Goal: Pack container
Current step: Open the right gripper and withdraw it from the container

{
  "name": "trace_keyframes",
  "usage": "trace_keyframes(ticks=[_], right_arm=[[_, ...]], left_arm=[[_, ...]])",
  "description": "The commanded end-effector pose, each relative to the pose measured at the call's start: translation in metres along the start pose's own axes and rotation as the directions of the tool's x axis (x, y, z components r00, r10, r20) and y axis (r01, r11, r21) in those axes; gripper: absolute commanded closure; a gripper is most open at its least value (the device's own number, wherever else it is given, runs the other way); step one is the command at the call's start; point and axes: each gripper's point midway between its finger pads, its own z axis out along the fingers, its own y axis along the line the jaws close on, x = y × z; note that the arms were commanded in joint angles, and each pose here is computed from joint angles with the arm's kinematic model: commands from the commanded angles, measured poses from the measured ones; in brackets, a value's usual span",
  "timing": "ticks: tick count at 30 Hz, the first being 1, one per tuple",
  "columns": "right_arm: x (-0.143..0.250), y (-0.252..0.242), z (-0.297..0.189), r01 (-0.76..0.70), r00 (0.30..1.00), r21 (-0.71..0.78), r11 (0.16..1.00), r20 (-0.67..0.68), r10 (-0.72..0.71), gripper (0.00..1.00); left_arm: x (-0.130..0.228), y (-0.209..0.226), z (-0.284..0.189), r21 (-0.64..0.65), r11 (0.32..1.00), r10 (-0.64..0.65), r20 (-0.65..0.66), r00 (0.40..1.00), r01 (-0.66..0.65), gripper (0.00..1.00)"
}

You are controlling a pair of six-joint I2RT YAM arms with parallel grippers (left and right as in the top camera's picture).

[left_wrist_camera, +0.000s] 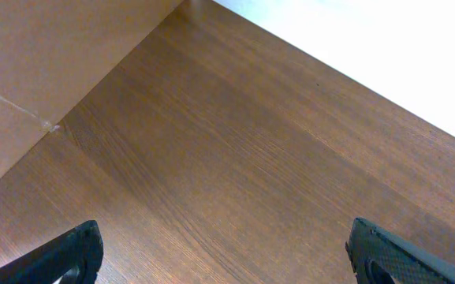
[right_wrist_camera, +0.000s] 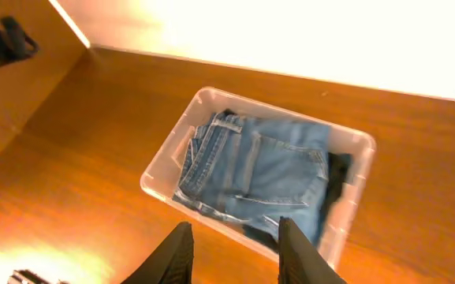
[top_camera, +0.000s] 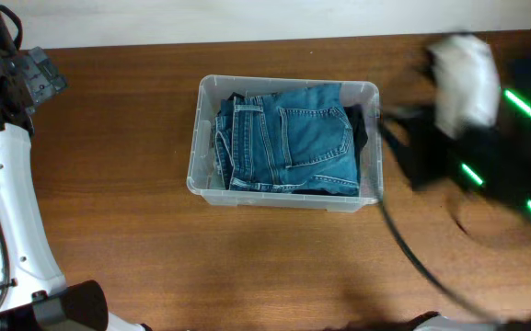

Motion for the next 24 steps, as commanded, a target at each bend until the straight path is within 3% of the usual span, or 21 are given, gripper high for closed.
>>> trace_keyframes(ticks=[1,12,24], right_arm=[[0.01,-0.008,-0.04,0.013,0.998,0.044,0.999,0.066,-0.016,0.71],[0.073,-0.006,-0.209,0.012,0.893,-0.034,0.999,0.45,0.004,0.61],[0.156,-0.013,-0.309,0.052,0.719,-0.077,0.996,0.695,0.017,0.42]], left_arm=[[-0.003,0.002,-0.005,0.0,1.0,-0.016,0.016,1.0,0.016,0.01],[-0.003,0.002,-0.005,0.0,1.0,-0.016,0.016,1.0,0.016,0.01],[-0.003,0.002,-0.005,0.0,1.0,-0.016,0.016,1.0,0.016,0.01]])
